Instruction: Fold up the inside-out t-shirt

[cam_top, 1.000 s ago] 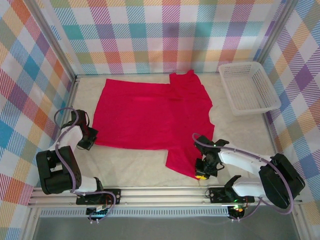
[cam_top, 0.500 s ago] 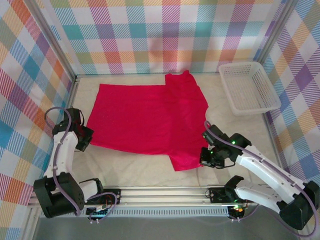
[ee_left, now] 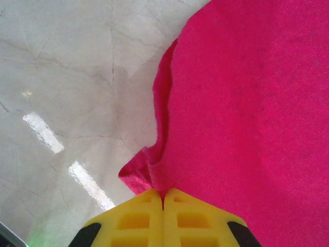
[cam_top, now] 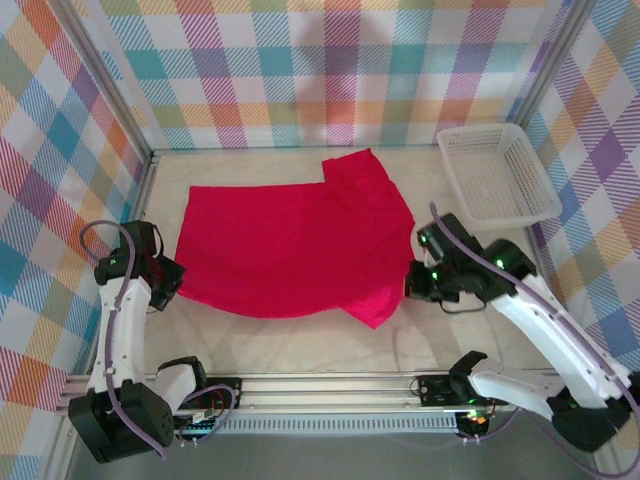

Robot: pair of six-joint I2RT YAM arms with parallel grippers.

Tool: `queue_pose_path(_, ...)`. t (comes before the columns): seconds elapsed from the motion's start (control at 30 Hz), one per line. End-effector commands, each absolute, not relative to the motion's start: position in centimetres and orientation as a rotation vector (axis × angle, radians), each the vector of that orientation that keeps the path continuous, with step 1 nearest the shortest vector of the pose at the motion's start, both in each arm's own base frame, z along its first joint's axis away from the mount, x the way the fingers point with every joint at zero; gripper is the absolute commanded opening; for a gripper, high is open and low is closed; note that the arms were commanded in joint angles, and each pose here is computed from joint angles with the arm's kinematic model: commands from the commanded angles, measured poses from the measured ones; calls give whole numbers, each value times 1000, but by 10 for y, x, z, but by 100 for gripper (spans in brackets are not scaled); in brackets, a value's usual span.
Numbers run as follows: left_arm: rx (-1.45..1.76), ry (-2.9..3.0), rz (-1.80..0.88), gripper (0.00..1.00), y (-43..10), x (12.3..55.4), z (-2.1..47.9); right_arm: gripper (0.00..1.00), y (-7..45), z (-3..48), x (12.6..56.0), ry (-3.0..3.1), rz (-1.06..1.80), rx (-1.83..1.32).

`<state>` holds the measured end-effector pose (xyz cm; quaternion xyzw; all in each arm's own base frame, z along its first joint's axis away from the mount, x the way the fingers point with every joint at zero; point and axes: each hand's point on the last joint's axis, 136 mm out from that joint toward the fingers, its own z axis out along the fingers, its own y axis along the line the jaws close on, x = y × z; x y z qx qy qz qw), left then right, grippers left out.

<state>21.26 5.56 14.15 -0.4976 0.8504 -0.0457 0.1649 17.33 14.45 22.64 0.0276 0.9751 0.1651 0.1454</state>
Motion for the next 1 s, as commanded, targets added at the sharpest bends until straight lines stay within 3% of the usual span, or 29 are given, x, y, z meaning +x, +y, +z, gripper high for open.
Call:
queue_pose_path(0.0,-1413,2404,-153,0,63,236,140,0,154,235,231,2701,418,-13)
queue_pose_path(0.4,-1512,2466,-3,0,93,298,97,0,166,210,365,2708,308,-36)
queue_pose_path(0.97,-1522,2565,62,0,98,331,65,0,183,184,439,2765,311,-46)
